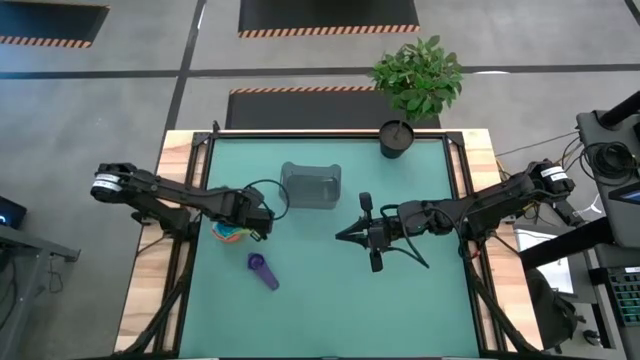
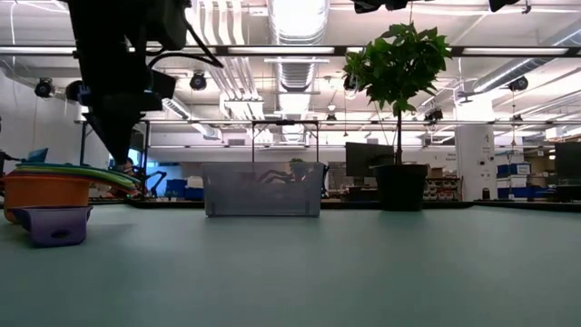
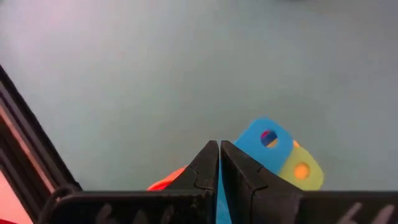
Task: Nest measuring cups in basket
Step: Stack the blue measuring cup into the yellow measuring cup
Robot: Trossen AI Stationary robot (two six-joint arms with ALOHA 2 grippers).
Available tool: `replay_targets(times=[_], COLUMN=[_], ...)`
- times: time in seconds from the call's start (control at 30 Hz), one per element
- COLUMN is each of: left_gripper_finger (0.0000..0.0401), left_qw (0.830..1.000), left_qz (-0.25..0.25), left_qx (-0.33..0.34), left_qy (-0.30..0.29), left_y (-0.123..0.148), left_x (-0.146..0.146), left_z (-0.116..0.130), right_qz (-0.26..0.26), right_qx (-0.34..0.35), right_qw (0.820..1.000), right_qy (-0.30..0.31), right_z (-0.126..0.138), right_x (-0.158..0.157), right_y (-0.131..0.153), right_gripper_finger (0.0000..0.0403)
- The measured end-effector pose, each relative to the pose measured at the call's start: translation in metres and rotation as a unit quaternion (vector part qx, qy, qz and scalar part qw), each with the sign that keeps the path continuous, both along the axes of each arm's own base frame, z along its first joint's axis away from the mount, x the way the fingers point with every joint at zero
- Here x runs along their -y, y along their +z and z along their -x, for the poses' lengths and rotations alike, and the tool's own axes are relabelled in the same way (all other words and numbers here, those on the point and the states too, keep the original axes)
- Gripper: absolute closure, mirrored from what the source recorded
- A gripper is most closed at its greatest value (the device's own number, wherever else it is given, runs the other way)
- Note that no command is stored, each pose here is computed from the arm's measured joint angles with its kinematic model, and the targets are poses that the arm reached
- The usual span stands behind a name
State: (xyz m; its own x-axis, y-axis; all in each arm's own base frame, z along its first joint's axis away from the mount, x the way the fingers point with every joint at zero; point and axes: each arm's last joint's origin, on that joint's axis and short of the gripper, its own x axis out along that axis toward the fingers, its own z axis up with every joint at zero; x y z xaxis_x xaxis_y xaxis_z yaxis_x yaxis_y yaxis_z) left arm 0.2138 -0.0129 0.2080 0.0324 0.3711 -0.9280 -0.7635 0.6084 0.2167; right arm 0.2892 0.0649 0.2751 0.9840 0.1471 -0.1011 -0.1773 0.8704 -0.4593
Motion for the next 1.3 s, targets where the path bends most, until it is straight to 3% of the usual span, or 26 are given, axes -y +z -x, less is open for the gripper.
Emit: replay_targets(times=[0.13, 0.27, 0.63, 1.03, 1.3], left_gripper_finger=[0.0401, 0.0401, 0.0401, 0.0401, 0.0401], left_qw=[0.999, 0.998, 1.000, 0.999, 0.993], left_qz=[-0.050, -0.062, -0.003, 0.005, 0.021], left_qx=[-0.005, -0.017, -0.011, 0.009, 0.027], left_qy=[-0.016, -0.010, -0.021, -0.046, -0.114], left_y=[-0.001, -0.007, -0.016, 0.003, 0.012], left_x=[-0.003, -0.005, 0.005, 0.017, 0.049], left_z=[0.001, 0.005, 0.000, -0.008, -0.008], right_qz=[0.000, 0.001, 0.001, 0.001, 0.002], right_qx=[-0.001, -0.003, -0.003, -0.003, -0.006], right_qw=[1.000, 1.000, 1.000, 1.000, 1.000], right_qy=[0.000, 0.000, 0.000, 0.000, 0.000], right_z=[0.000, 0.000, 0.000, 0.000, 0.000], right_x=[0.000, 0.000, 0.000, 0.000, 0.000], right_y=[0.000, -0.001, -0.001, -0.001, -0.001], right_gripper_finger=[0.0394, 0.0394, 0.0394, 0.0394, 0.0394])
